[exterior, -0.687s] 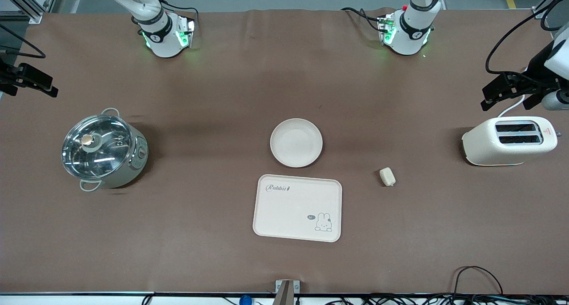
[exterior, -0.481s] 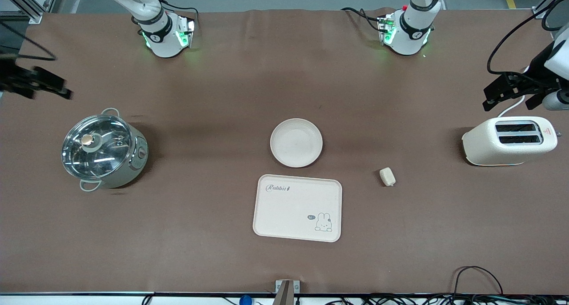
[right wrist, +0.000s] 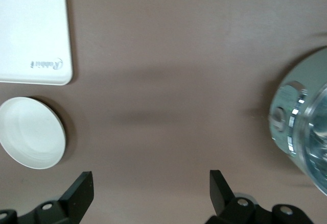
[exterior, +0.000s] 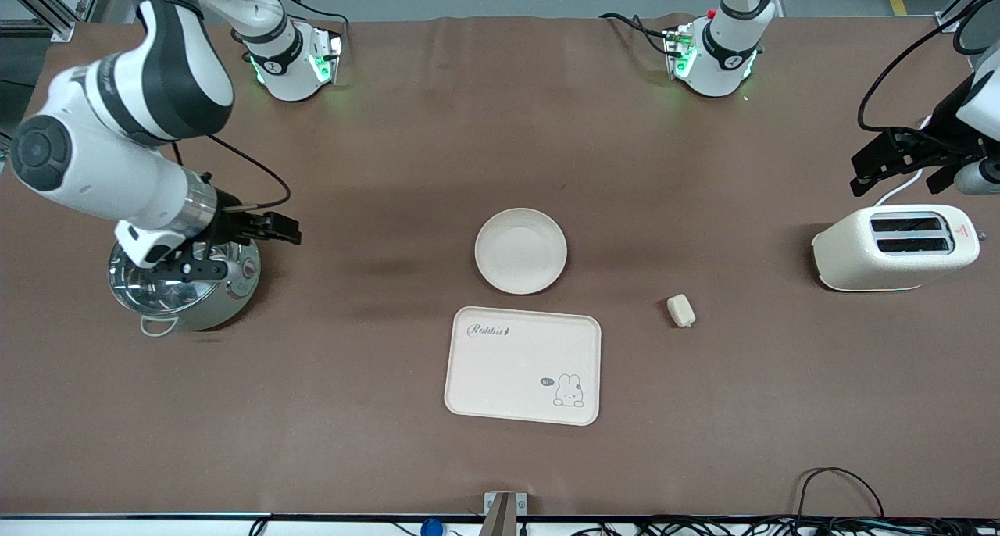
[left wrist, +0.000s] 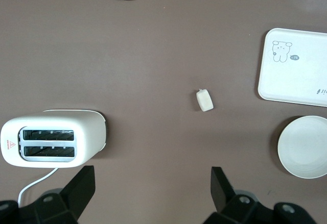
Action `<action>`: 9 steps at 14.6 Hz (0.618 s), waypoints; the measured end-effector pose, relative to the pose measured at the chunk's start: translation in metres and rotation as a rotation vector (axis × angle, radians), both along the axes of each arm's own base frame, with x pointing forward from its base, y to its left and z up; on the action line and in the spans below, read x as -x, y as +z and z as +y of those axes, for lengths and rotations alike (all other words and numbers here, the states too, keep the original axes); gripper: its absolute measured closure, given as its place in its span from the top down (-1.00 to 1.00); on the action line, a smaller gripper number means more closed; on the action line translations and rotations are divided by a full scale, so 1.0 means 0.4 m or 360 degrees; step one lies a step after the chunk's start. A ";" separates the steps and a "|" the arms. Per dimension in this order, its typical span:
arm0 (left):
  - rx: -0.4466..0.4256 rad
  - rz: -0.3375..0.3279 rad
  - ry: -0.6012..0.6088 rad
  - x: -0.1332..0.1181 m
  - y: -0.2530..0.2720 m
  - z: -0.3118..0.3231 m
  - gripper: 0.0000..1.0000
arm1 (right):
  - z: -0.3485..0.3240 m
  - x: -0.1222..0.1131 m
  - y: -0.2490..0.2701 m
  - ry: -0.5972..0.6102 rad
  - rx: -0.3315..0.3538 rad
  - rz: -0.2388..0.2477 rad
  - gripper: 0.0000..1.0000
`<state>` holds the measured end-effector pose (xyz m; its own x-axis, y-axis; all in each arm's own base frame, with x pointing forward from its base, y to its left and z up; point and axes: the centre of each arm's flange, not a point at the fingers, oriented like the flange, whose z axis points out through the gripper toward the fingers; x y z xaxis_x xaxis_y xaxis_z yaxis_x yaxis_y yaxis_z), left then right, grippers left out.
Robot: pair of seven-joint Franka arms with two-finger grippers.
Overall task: Place bun in plate and plate on tray
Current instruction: 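Move the right gripper to the white plate while the left gripper reaches the bun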
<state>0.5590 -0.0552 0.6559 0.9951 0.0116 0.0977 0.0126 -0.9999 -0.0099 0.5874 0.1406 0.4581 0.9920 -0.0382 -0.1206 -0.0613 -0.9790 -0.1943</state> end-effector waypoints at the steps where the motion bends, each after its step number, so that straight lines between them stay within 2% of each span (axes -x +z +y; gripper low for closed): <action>1: 0.0000 0.0000 0.0000 0.000 0.000 0.000 1.00 | 0.017 -0.005 -0.008 -0.0003 -0.0025 -0.0017 1.00; 7: -0.0001 0.0012 0.0000 -0.004 -0.009 0.000 1.00 | 0.140 -0.022 -0.101 0.0059 -0.0043 -0.0069 1.00; 9: -0.0003 0.0075 -0.0002 -0.014 -0.053 -0.002 1.00 | 0.185 -0.018 -0.128 0.0065 -0.0069 -0.0092 1.00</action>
